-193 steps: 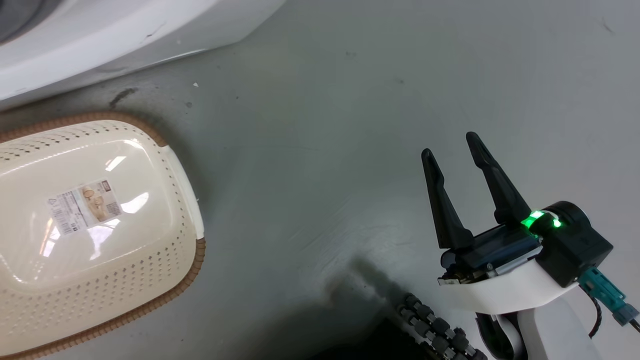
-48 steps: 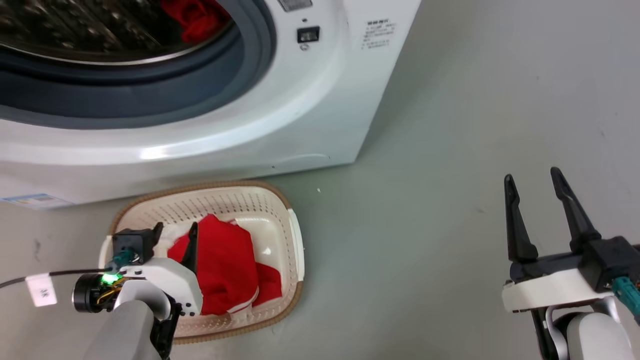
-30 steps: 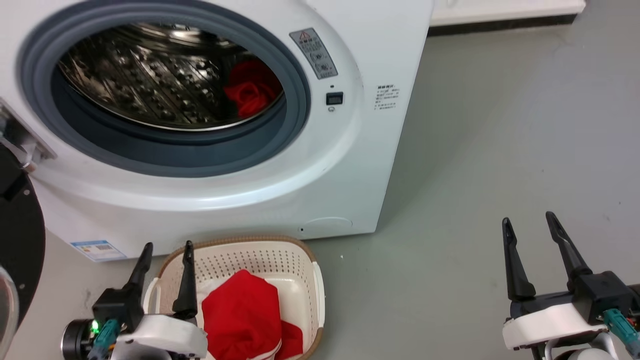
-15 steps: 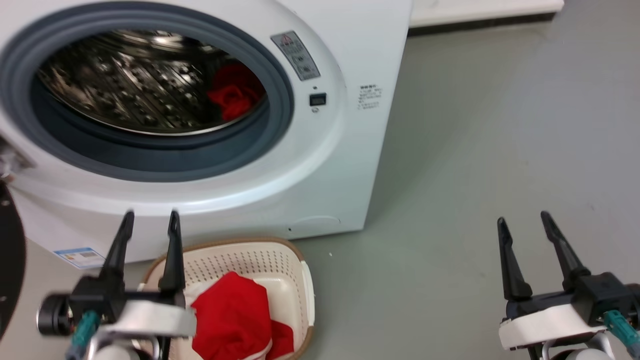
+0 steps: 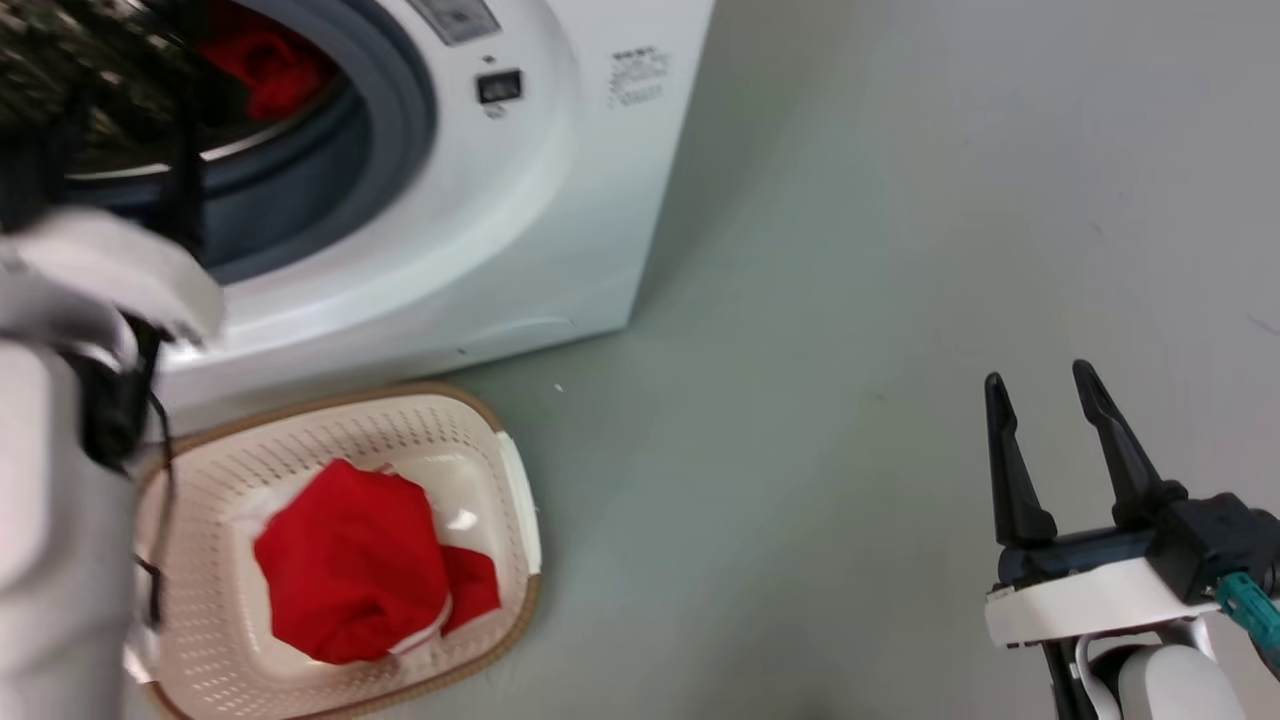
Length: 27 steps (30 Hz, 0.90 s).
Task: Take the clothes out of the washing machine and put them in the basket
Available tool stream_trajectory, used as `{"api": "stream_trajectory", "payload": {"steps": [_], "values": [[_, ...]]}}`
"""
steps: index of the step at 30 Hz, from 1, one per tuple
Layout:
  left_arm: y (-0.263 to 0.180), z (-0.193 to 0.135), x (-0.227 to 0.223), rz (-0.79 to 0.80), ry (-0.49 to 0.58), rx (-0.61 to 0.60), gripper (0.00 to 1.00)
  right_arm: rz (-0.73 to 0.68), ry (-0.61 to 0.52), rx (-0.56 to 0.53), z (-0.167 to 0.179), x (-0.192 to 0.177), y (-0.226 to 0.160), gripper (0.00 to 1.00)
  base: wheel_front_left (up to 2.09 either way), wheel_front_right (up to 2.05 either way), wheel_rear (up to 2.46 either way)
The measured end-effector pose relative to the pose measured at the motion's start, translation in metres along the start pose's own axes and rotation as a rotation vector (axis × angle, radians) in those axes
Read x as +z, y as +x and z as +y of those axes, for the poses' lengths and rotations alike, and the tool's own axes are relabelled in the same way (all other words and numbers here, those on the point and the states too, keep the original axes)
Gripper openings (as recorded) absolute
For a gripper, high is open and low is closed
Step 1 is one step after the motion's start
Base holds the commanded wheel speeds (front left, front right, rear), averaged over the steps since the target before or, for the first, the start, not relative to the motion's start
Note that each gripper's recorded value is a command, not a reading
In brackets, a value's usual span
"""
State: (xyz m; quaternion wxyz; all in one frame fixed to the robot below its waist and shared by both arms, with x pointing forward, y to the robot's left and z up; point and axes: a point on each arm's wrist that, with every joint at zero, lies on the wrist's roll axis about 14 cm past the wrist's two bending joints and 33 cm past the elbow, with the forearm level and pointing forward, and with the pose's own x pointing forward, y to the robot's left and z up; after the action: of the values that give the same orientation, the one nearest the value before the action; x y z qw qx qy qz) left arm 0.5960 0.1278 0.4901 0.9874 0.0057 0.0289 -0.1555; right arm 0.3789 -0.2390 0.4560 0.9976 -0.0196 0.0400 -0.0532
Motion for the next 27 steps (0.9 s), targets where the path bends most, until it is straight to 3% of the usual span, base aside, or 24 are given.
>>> {"api": "stream_trajectory", "payload": {"steps": [11,16,22,27], "values": [[0.1,0.025,-0.06,0.339,-0.048,0.014,1.0,0.118,0.003,-0.041,-0.01,-0.038,0.006,1.0,0.0,0.0,0.0],[0.135,0.033,-0.064,0.423,-0.046,0.037,1.0,0.146,0.005,-0.04,-0.009,-0.046,0.009,1.0,0.0,0.0,0.0],[0.161,0.038,-0.087,0.569,-0.072,0.064,1.0,0.185,-0.002,-0.027,-0.002,-0.056,0.006,1.0,0.0,0.0,0.0],[0.156,0.032,-0.146,0.796,-0.058,0.05,1.0,0.215,-0.013,-0.053,-0.009,-0.062,0.002,1.0,0.0,0.0,0.0]]}}
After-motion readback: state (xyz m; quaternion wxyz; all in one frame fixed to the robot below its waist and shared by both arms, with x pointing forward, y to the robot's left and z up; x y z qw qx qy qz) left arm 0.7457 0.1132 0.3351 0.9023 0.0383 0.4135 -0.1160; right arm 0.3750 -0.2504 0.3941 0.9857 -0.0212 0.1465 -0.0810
